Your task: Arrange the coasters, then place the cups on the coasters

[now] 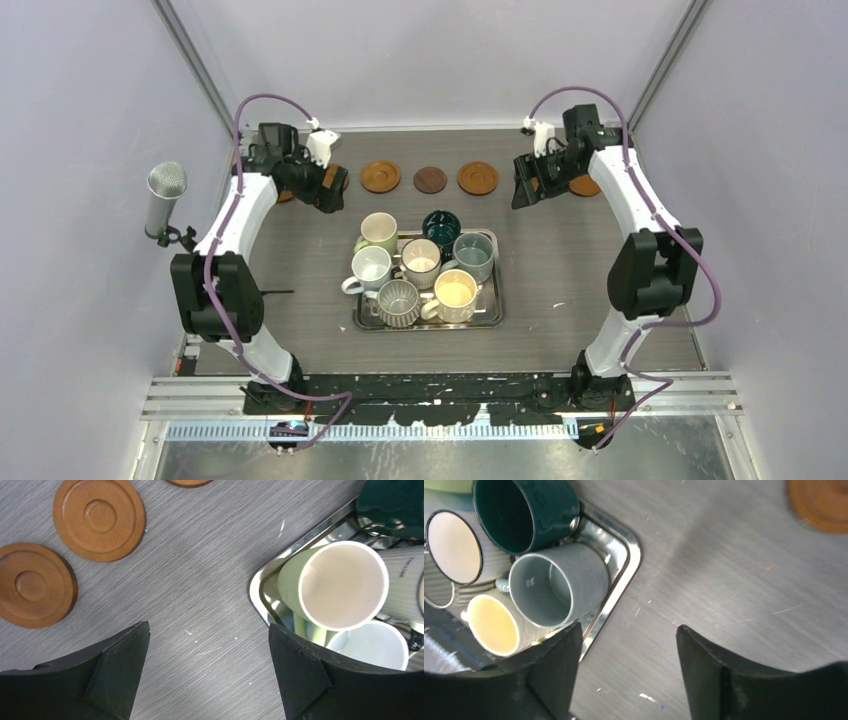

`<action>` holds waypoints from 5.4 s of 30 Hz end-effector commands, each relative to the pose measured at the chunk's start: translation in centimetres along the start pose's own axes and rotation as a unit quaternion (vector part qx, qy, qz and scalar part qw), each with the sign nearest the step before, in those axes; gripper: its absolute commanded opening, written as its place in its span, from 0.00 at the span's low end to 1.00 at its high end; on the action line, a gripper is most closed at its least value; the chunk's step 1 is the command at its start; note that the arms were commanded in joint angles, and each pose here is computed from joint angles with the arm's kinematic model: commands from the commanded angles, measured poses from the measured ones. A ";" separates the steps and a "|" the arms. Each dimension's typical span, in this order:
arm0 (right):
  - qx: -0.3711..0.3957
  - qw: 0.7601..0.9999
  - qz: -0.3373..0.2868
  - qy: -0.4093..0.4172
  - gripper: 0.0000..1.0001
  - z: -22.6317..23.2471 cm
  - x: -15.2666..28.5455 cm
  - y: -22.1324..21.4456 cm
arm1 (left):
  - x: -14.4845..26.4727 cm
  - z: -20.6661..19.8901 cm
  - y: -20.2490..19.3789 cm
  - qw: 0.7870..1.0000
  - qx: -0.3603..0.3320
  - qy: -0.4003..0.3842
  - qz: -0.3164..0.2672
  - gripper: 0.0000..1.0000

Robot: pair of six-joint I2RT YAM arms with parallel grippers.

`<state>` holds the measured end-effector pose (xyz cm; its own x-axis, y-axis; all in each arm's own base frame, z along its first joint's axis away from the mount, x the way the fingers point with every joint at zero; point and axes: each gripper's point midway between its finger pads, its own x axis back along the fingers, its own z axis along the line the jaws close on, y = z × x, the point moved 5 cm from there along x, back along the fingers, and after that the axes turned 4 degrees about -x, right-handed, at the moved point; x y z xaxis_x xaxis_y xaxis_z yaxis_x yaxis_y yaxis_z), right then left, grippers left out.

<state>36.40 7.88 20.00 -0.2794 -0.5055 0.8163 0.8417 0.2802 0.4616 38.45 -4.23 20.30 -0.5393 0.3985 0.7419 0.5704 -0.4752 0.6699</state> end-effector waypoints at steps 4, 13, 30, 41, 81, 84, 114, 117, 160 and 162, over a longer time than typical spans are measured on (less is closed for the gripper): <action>0.043 0.976 -0.193 -0.085 0.82 -0.4 3.2 5.0 | 2.1 -3.8 0.4 0.987 -0.099 -0.110 -0.065 1.00; 0.036 0.984 -0.161 -0.070 0.84 -0.6 2.8 5.4 | 2.8 -8.1 -5.6 0.967 -0.170 -0.185 -0.032 1.00; -0.013 0.988 -0.123 -0.091 0.84 -1.8 1.4 4.3 | -0.6 -12.4 -12.3 0.963 -0.195 -0.184 0.038 0.75; -0.018 0.990 -0.108 -0.088 0.84 -1.8 1.2 3.7 | 0.0 -10.1 -11.8 0.965 -0.208 -0.131 0.088 0.85; -0.035 0.992 -0.087 -0.090 0.83 -2.3 0.6 2.7 | -6.9 14.6 -7.9 0.941 0.100 0.280 0.160 0.59; -0.036 0.991 -0.086 -0.092 0.83 -2.4 0.6 2.6 | -7.6 15.3 -7.8 0.941 0.106 0.281 0.157 0.58; -0.038 0.992 -0.084 -0.090 0.83 -2.4 0.6 2.5 | -6.4 15.7 -4.9 0.969 0.085 0.209 0.100 0.68; -0.037 0.992 -0.081 -0.092 0.83 -2.3 0.6 2.1 | -4.0 12.3 -4.5 0.988 0.045 0.117 0.086 0.80; -0.055 0.994 -0.071 -0.063 0.83 -2.5 -1.0 2.5 | -3.4 -10.8 -11.9 0.923 -0.256 -0.285 0.035 0.42; -0.054 0.994 -0.071 -0.064 0.83 -2.5 -1.0 2.4 | -2.8 -10.9 -11.9 0.922 -0.261 -0.285 0.037 0.35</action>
<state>39.08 6.89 17.90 -0.4042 -0.4096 0.8178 0.8597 0.1351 0.4926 26.32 -8.07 8.14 0.0363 0.6055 0.7950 0.2096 -0.7824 0.5864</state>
